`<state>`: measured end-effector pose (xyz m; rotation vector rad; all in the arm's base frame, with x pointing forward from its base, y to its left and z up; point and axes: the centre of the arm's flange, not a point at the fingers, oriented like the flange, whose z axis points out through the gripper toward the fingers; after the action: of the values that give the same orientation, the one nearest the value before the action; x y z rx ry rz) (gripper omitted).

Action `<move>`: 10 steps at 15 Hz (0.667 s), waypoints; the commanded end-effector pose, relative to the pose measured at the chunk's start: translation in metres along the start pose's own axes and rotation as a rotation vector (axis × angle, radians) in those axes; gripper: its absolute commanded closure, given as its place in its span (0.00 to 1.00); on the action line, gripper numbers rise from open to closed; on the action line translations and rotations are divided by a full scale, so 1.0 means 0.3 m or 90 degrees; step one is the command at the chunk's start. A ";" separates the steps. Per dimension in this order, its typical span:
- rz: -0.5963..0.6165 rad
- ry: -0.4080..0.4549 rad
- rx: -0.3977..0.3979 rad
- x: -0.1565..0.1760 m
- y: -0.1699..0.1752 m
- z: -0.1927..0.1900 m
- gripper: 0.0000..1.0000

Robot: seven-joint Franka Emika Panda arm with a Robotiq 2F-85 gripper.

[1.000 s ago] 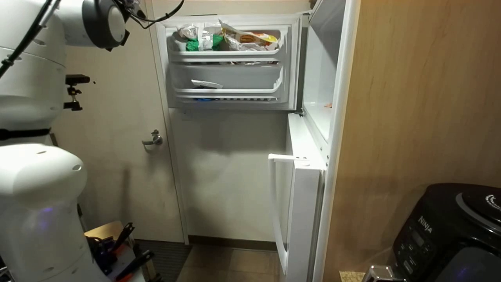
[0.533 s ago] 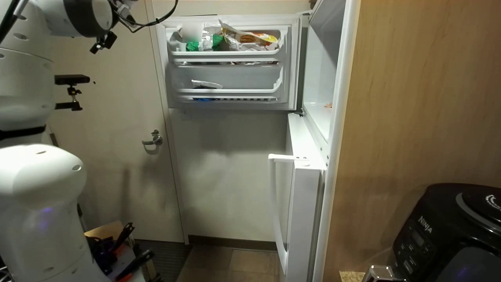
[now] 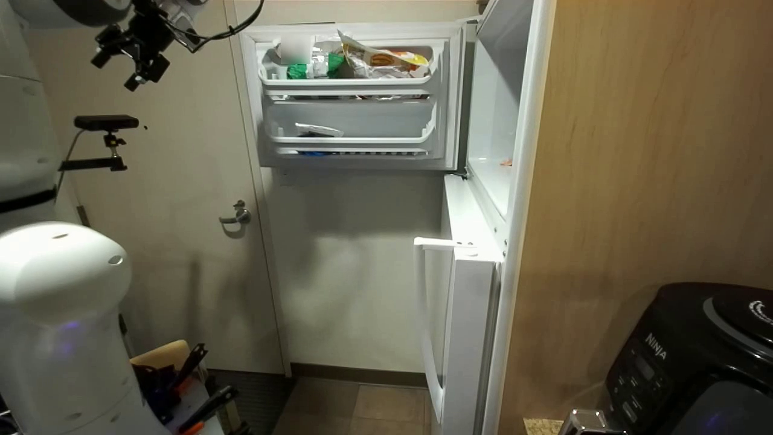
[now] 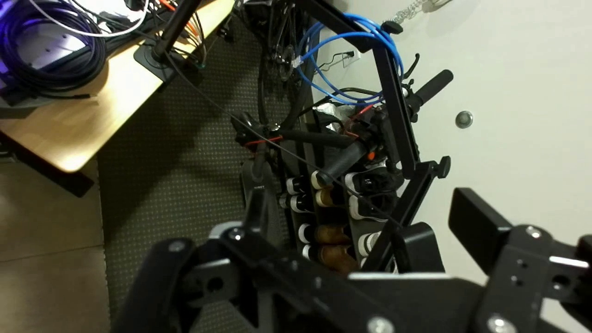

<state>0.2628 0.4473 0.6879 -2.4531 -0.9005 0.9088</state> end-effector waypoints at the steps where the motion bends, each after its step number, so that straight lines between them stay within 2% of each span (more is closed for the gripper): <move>1: 0.052 -0.007 -0.015 -0.105 0.088 0.066 0.00; 10: 0.122 -0.002 -0.071 -0.106 0.203 0.064 0.00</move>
<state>0.2584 0.4025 0.6654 -2.6148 -0.8022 0.9474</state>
